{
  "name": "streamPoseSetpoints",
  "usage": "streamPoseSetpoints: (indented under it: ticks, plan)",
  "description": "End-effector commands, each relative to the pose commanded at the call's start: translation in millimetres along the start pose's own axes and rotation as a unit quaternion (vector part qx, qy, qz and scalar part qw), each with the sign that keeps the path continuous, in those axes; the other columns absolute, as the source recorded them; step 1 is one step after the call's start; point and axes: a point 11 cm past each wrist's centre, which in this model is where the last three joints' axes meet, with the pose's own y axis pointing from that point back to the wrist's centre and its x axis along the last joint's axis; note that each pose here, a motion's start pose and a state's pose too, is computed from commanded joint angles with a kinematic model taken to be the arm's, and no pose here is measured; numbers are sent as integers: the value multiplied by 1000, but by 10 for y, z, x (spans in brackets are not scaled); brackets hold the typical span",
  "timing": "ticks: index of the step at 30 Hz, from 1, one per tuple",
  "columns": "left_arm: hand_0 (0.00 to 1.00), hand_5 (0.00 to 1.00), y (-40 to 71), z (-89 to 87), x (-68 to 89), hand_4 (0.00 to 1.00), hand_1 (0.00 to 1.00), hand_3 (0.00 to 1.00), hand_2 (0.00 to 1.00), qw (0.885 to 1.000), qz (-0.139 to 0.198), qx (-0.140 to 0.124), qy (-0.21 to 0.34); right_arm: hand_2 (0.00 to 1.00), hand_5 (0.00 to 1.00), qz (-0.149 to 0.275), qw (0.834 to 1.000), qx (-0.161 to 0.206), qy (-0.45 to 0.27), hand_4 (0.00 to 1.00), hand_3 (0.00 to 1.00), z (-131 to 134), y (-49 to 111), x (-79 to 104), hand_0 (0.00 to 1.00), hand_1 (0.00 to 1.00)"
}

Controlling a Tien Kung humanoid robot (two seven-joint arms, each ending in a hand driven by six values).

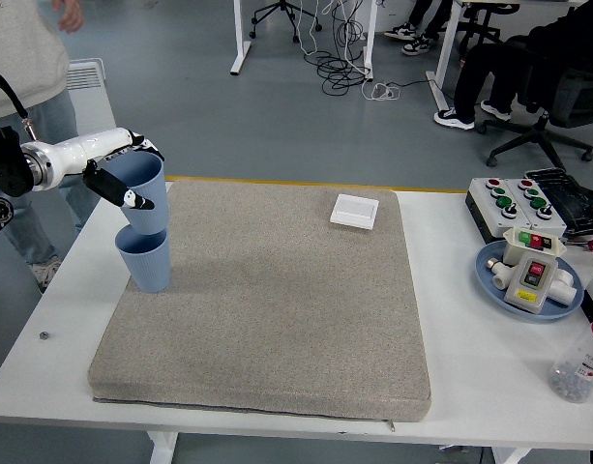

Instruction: Push cup pick cup insert cup

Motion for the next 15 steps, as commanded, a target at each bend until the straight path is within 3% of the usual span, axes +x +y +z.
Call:
streamPoseSetpoints:
  ticks: [15]
  plan:
    - [492,11,-41,-85,-134,518,547,431,555,1000,-19,19,-12,686,615,2,1000,-1,1,198,621,15,-2,18,763,656]
